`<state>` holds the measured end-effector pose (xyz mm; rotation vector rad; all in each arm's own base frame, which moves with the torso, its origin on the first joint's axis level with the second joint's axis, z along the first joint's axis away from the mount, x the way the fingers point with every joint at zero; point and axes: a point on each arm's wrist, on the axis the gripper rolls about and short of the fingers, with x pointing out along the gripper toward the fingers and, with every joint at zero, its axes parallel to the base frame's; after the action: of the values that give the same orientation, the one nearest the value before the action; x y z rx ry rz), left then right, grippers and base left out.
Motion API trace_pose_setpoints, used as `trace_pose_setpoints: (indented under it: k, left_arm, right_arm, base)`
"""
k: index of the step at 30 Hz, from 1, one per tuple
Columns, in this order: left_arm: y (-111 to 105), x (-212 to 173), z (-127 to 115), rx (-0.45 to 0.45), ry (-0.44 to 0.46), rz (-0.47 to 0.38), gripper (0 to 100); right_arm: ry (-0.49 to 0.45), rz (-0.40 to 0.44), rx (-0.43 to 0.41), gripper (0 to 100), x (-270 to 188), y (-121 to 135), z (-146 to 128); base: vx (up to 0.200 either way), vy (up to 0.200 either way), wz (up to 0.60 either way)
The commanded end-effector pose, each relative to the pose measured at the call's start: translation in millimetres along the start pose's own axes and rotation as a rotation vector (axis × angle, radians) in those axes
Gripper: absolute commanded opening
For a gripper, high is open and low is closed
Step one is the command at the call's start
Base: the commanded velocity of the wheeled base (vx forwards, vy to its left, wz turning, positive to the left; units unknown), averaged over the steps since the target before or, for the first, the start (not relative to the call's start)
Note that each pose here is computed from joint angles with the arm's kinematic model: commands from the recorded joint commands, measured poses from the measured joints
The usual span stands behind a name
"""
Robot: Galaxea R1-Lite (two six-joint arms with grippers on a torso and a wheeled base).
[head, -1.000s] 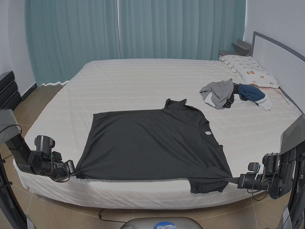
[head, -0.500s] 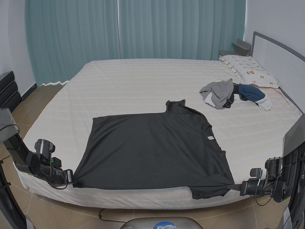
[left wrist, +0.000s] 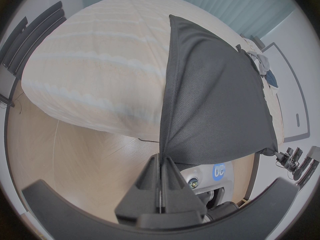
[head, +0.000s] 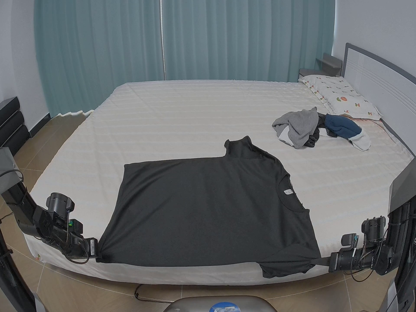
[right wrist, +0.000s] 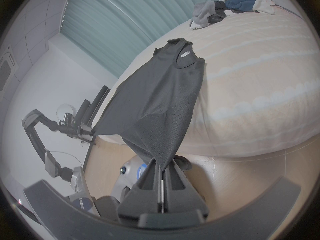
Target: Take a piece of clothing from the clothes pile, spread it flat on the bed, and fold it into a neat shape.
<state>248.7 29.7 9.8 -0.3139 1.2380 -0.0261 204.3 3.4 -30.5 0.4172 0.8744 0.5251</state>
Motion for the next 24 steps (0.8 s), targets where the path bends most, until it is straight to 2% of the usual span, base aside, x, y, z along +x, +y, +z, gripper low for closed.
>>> trace_pose_setpoints:
  k: [1,10,14,18,19,20,21,24]
  left_arm:
    - [-0.8,-7.8,-4.0,0.034,0.025,0.005,0]
    - [-0.7,-14.5,-10.6,0.059,0.073,0.056,0]
    - [-1.2,-14.9,-9.7,0.061,0.069,0.057,0]
    - [-3.8,-20.7,0.7,0.032,0.006,0.042,0]
    - [-4.9,-23.1,6.2,-0.001,-0.025,0.037,0]
    - [-4.9,-23.1,6.2,-0.001,-0.025,0.037,0]
    - [-6.4,-25.9,13.5,-0.039,-0.068,0.026,0]
    - [-9.7,-28.5,24.4,-0.088,-0.139,-0.026,0]
  right_arm:
    - [0.016,-0.008,-0.015,0,-7.4,3.4,-2.6]
    - [0.066,-0.012,-0.034,0,-15.1,8.3,-6.9]
    - [0.043,-0.008,-0.063,0,-18.5,11.5,-3.2]
    - [-0.037,0.000,-0.090,0,-19.6,14.7,9.2]
    - [-0.081,0.011,-0.089,0,-17.5,15.9,16.6]
    - [-0.081,0.011,-0.089,0,-17.5,15.9,16.6]
    - [-0.129,0.021,-0.084,0,-12.9,16.9,26.3]
    - [-0.169,0.033,-0.062,0,-5.7,18.8,38.6]
  base:
    - [0.000,0.000,0.00]
    - [0.000,0.000,0.00]
    - [0.000,0.000,0.00]
    - [0.000,0.000,0.00]
    - [0.000,0.000,0.00]
    - [0.000,0.000,0.00]
    - [0.000,0.000,0.00]
    - [0.000,0.000,0.00]
